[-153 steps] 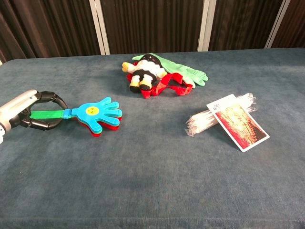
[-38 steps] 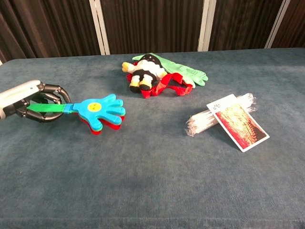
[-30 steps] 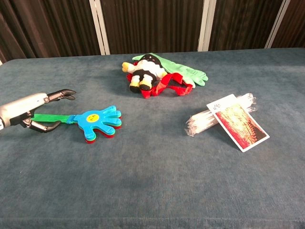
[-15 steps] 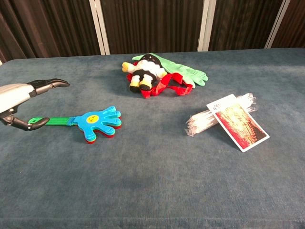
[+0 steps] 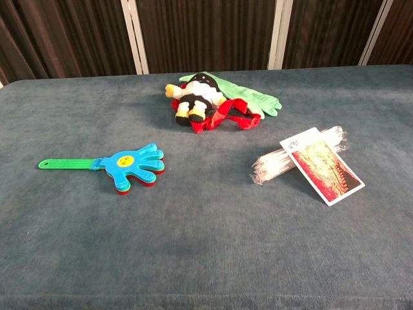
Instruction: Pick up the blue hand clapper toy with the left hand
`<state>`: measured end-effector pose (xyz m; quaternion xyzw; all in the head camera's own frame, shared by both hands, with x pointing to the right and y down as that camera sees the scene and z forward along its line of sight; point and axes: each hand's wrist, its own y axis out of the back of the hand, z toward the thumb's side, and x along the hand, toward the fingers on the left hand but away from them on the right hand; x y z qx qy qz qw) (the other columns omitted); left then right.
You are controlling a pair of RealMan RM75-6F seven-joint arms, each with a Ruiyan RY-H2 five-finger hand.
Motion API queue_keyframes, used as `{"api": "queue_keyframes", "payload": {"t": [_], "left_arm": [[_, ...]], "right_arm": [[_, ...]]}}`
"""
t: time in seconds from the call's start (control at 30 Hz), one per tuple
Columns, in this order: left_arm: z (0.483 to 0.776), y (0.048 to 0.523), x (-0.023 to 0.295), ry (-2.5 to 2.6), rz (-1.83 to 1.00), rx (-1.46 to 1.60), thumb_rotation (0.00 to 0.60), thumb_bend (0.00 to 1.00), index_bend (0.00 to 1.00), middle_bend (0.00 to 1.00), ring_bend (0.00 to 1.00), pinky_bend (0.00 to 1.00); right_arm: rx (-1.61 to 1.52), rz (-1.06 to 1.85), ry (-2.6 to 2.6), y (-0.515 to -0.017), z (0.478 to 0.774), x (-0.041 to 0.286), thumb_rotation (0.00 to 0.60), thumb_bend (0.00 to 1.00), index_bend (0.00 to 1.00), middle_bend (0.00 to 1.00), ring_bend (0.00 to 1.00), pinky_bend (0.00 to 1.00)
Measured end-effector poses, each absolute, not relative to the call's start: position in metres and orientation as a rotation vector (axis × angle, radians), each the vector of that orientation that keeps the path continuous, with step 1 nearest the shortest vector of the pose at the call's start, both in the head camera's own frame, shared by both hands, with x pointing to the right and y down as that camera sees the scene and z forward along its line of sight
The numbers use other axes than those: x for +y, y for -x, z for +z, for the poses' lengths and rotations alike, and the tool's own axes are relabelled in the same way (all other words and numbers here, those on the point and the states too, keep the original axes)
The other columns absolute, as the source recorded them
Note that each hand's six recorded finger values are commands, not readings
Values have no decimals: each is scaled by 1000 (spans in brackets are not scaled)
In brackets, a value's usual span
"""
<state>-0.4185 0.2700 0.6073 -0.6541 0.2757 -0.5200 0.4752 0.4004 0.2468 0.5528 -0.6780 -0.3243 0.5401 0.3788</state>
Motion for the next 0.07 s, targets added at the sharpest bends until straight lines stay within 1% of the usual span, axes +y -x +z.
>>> {"api": "queue_keyframes", "payload": {"t": [0.07], "left_arm": [[606, 422, 273, 1600, -1285, 667, 600, 427, 0, 0, 0, 0]], "right_arm": [[-830, 1380, 1730, -401, 552, 247, 600, 199, 0, 0, 0, 0]]}}
